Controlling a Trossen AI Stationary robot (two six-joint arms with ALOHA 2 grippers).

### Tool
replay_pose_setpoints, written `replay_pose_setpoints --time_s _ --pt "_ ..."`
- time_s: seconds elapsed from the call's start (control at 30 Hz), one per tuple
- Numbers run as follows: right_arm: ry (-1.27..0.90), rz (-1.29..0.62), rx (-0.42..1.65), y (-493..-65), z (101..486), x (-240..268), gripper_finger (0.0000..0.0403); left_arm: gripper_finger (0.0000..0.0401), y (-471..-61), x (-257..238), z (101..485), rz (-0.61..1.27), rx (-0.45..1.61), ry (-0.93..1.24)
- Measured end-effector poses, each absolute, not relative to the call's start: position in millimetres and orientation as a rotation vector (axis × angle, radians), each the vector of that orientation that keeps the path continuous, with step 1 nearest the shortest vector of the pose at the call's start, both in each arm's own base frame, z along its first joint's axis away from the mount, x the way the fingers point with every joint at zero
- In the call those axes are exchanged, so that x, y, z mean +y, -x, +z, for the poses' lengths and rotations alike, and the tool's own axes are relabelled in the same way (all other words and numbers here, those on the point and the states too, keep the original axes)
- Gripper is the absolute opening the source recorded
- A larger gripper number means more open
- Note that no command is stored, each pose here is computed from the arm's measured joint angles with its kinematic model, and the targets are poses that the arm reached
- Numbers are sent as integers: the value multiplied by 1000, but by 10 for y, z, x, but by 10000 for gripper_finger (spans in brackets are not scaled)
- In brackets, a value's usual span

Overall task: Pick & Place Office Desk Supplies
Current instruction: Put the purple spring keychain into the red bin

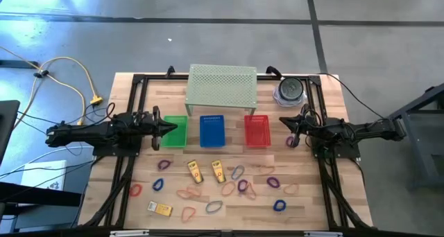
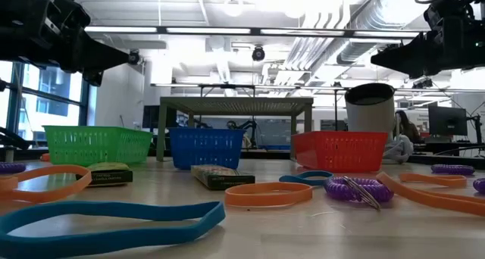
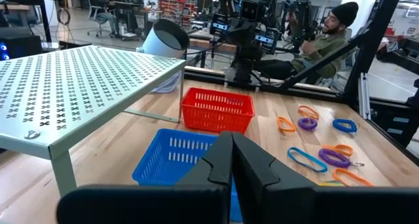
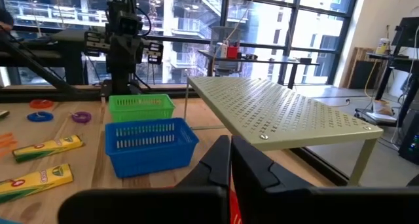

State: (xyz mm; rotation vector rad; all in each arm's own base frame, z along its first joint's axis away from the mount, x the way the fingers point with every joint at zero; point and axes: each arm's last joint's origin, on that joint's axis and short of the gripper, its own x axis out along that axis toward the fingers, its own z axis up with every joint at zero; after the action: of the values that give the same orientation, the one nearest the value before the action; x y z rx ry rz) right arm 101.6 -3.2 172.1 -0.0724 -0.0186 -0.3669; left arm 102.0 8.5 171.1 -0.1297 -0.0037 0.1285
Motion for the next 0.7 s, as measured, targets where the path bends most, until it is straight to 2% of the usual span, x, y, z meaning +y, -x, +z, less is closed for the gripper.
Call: replay_pose_setpoints --time_s 0.5,0.7 --pt "81 -345 35 -1018 1671 -26 2 1 -1020 86 1711 131 -4 127" --pt "68 -343 -16 -1018 1723 -25 2 1 -1020 84 1718 124 -10 134"
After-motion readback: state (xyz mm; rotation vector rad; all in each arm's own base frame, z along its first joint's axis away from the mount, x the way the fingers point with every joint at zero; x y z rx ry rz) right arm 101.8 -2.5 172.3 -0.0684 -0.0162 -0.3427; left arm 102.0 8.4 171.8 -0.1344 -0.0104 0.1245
